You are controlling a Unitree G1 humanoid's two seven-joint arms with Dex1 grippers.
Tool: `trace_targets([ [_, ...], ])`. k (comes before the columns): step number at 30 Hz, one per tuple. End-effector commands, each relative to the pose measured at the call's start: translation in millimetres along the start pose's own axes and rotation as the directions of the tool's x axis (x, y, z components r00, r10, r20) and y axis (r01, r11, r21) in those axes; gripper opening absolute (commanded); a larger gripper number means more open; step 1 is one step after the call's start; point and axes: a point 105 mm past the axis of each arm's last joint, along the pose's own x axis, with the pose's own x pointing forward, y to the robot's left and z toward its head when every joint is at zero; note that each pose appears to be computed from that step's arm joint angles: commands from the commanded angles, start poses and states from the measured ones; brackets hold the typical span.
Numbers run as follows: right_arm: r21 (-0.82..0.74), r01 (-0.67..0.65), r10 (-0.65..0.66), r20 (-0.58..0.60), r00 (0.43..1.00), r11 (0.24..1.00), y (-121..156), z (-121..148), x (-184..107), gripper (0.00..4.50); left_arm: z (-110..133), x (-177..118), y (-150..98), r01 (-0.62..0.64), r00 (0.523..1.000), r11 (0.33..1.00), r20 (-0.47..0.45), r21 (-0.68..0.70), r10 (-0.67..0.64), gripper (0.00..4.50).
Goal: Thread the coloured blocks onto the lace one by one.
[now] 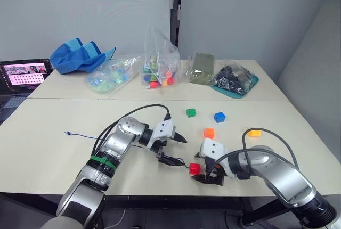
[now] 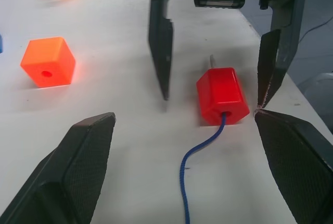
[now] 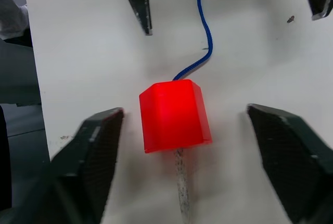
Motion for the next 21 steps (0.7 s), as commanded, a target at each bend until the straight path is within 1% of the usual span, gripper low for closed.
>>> trace_targets([
  [1,0.005,0.028,-0.028,0.007,1.000,1.000,-1,6,-19,4.47,6,10,-8,0.050,0.998,0.998,0.045,0.030,-0.051,4.50],
  [3,0.021,0.042,-0.042,-0.009,0.999,0.999,-1,4,-30,4.47,3,15,-11,0.064,0.997,0.997,0.039,0.032,-0.065,4.50],
  [8,0.035,0.101,-0.099,-0.036,0.994,0.994,-4,0,-46,4.47,4,28,-16,0.092,0.994,0.995,0.055,0.031,-0.094,4.50],
  [10,0.037,0.127,-0.126,-0.049,0.991,0.991,-6,-4,-50,4.47,5,34,-18,0.100,0.993,0.995,0.061,0.028,-0.101,4.50],
  [13,0.034,0.146,-0.144,-0.055,0.988,0.989,-6,-7,-49,4.47,2,38,-19,0.112,0.993,0.993,0.045,0.030,-0.113,4.50],
  [15,0.006,0.154,-0.154,-0.047,0.987,0.988,-7,-6,-45,4.50,-2,39,-18,0.109,0.994,0.994,0.021,0.025,-0.109,3.94],
  [17,-0.028,0.161,-0.162,-0.065,0.985,0.987,-7,-12,-39,4.50,-8,40,-18,0.107,0.994,0.994,-0.011,0.030,-0.107,3.35],
  [21,-0.051,0.155,-0.159,-0.091,0.983,0.987,-5,-24,-29,4.50,-10,44,-19,0.114,0.993,0.993,-0.014,0.031,-0.114,2.00],
])
